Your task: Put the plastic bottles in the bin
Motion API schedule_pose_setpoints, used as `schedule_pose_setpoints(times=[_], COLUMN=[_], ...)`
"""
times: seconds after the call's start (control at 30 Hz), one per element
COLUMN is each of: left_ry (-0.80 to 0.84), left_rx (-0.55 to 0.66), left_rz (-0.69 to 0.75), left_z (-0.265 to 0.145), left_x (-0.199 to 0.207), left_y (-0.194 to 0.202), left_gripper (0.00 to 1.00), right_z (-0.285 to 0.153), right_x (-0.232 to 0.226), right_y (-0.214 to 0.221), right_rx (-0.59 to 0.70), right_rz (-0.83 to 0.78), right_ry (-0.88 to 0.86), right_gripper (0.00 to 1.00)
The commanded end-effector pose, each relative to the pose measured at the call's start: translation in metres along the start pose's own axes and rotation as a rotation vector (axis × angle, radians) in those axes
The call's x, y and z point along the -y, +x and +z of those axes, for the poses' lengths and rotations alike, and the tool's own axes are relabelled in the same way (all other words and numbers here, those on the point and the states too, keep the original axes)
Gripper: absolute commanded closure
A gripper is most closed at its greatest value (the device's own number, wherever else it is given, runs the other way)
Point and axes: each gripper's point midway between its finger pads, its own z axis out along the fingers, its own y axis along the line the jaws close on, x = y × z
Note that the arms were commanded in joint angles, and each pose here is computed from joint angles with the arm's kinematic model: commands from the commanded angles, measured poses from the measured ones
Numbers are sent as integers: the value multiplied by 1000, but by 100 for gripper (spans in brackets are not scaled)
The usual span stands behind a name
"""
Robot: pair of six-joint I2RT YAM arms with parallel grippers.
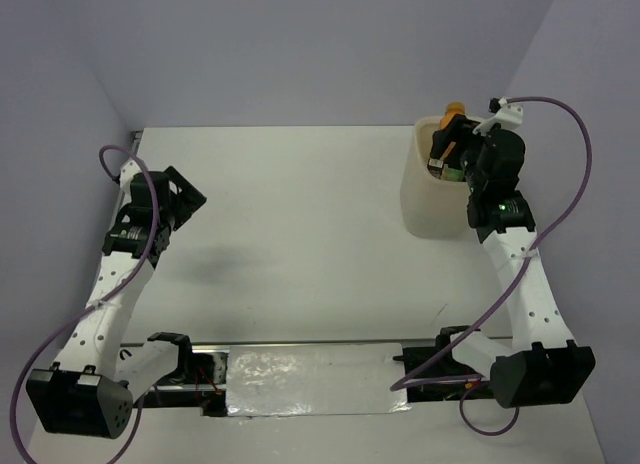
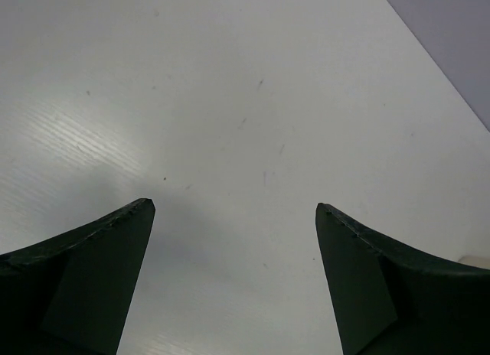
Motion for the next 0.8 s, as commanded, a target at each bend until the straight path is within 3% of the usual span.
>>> schedule_pose_setpoints(times=[0.0, 0.07, 0.37, 0.77], left_ry=[-49, -75, -66, -71], left_rx=[46, 50, 40, 34], left_rz=[8, 3, 8, 13], left_z=[-5, -5, -2, -2], left_x=[-18, -25, -25, -30], left_y=[-10, -11, -14, -8], left_gripper=[1, 1, 1, 1], right_z=[1, -1, -22, -76], right_x=[18, 21, 23, -4], right_y=[14, 16, 1, 18], right_rx=[-70, -84, -60, -34], right_rz=[-8, -14, -24, 46], right_ry=[49, 54, 80, -94], right_gripper=[24, 0, 0, 0])
